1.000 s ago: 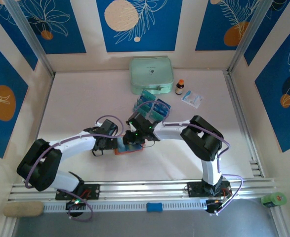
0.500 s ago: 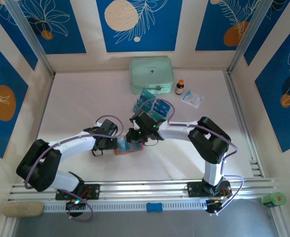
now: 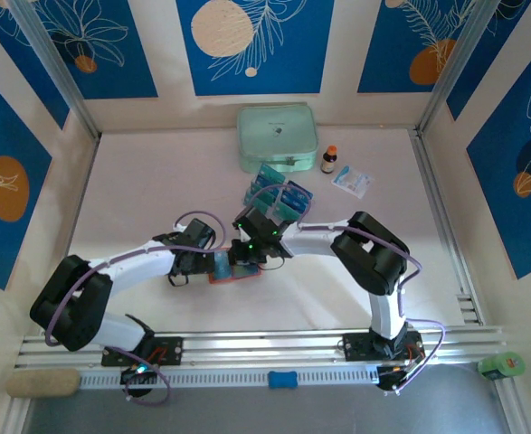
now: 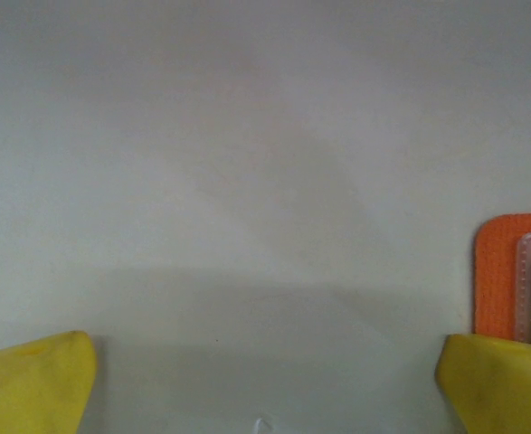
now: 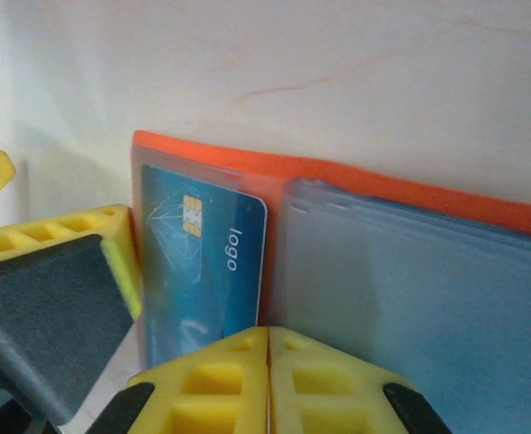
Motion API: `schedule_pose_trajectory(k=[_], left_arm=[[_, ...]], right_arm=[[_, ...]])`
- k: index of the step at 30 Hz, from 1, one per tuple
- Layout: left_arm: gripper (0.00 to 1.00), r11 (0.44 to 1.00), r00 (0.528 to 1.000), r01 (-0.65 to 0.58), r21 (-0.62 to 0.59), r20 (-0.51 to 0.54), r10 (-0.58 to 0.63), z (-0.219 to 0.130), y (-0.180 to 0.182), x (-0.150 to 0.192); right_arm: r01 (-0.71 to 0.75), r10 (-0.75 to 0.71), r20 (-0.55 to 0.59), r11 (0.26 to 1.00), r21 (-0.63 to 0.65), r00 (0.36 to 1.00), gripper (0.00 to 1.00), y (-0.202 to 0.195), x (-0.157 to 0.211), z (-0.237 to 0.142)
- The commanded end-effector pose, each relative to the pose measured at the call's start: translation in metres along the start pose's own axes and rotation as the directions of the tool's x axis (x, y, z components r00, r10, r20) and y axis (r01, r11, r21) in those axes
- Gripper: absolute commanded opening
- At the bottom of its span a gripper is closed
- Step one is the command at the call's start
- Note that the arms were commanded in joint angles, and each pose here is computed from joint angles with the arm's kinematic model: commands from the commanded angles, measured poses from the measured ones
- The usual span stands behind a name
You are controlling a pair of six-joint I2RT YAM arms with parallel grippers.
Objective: Put the credit cards into the card holder
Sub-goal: Insert the credit card into the card slot.
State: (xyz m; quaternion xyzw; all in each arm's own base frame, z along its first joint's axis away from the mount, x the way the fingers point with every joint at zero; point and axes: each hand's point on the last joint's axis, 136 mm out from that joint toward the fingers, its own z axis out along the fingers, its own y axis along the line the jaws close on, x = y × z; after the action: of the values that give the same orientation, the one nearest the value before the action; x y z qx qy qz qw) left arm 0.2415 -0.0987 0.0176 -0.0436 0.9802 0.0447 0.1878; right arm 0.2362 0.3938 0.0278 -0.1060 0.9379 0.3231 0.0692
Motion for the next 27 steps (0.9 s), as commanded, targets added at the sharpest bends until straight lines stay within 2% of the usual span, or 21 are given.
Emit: schedule_pose_trajectory(k=[1, 10, 14, 17, 20, 27], left_arm=[[1.0, 0.998, 0.998, 0.035, 0.06, 0.045, -0.037, 0.002, -0.013, -0.015], [1.0, 0.996, 0.997, 0.041, 0.077, 0.055, -0.045, -0.004, -0.014, -0.017], [1.0, 0.995, 0.996, 0.046, 0.089, 0.069, -0.053, -0.01, -0.014, -0.02], [1.0, 0.994, 0.995, 0.049, 0.098, 0.077, -0.057, -0.014, -0.015, -0.023], [1.0, 0.993, 0.995, 0.049, 0.107, 0.082, -0.058, -0.017, -0.016, -0.024], [1.0, 0.993, 0.995, 0.049, 0.109, 0.083, -0.058, -0.019, -0.016, -0.025]], right_arm=[[0.024, -0.025, -0.046, 1.0, -0.012, 0.999, 0.09, 0.009, 0.01, 0.002], [0.05, -0.051, 0.048, 0.998, 0.022, 0.998, 0.12, 0.003, 0.003, -0.051], [0.05, -0.06, 0.089, 0.992, 0.112, 0.994, 0.21, -0.018, 0.006, -0.075], [0.04, -0.061, 0.111, 0.982, 0.183, 0.992, 0.33, -0.036, 0.008, -0.087], [0.028, -0.058, 0.117, 0.969, 0.246, 0.991, 0.41, -0.053, 0.01, -0.092], [0.001, -0.035, 0.092, 0.935, 0.354, 0.995, 0.43, -0.081, 0.017, -0.083]])
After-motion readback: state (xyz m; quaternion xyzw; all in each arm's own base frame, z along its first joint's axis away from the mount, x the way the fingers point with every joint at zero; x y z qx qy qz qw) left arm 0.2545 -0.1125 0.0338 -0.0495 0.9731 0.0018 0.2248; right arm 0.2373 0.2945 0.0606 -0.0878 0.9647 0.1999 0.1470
